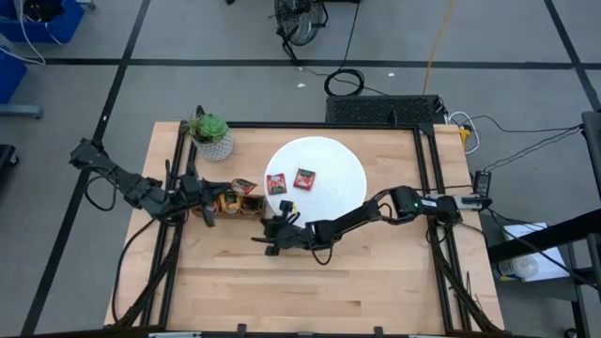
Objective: Pick & Place Tea
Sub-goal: Put the red tea bag into the left section of the wooden organizer
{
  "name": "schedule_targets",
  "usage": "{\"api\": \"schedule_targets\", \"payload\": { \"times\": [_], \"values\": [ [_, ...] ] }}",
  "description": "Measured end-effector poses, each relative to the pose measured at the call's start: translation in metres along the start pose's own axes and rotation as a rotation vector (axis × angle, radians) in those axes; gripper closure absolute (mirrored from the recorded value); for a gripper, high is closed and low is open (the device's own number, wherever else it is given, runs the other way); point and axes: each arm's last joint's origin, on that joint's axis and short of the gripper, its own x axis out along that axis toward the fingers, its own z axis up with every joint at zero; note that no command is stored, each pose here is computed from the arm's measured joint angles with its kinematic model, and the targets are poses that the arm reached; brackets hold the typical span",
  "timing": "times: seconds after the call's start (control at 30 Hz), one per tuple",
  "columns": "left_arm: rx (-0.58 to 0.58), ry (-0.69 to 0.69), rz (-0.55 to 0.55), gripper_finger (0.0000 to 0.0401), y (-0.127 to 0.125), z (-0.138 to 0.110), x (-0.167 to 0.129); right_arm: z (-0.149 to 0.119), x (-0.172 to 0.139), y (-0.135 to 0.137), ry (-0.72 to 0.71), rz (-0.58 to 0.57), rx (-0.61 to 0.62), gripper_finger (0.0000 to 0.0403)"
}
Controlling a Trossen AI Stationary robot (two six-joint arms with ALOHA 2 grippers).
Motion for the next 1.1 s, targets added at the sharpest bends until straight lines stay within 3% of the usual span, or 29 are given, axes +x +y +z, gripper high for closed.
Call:
{"api": "schedule_targets", "payload": {
  "times": [0.07,0.2,0.4,0.53,0.6,0.67,0.73,0.8,0.87,1.03,1.1],
  "values": [
    [-0.001,0.002,-0.003,0.0401,0.000,0.000,0.000,0.000,-0.001,0.000,0.001,-0.049,-0.033,0.0403],
    [-0.054,0.034,-0.034,0.0401,-0.003,-0.005,-0.003,0.009,-0.010,0.005,-0.012,-0.009,-0.059,0.0403],
    [-0.089,0.201,-0.010,0.0401,0.001,-0.004,-0.010,0.047,-0.045,0.009,-0.039,0.042,-0.168,0.0403],
    [-0.118,0.406,0.035,0.0401,0.004,0.023,-0.014,0.067,-0.066,-0.005,0.015,0.049,-0.219,0.0403],
    [-0.112,0.572,0.074,0.0401,0.004,0.028,-0.013,0.067,-0.072,-0.017,0.046,0.044,-0.217,0.0403],
    [-0.084,0.760,0.164,0.0401,0.004,0.024,-0.013,0.060,-0.075,-0.031,0.070,0.027,-0.198,0.0403],
    [-0.039,0.862,0.288,0.0401,0.002,0.016,-0.011,0.050,-0.079,-0.046,0.084,0.010,-0.168,0.0403],
    [-0.016,0.839,0.363,0.0401,-0.002,0.009,-0.010,0.042,-0.082,-0.058,0.060,-0.010,-0.132,0.0403],
    [-0.015,0.773,0.356,0.0401,-0.009,0.005,-0.010,0.034,-0.089,-0.068,0.007,-0.011,-0.099,0.0403],
    [-0.028,0.657,0.244,0.0401,-0.024,0.005,-0.013,0.024,-0.085,-0.095,-0.261,0.203,0.003,0.0403],
    [-0.015,0.642,0.208,0.0401,-0.029,0.005,-0.013,0.024,-0.076,-0.114,-0.305,0.257,0.057,0.0403]
  ]
}}
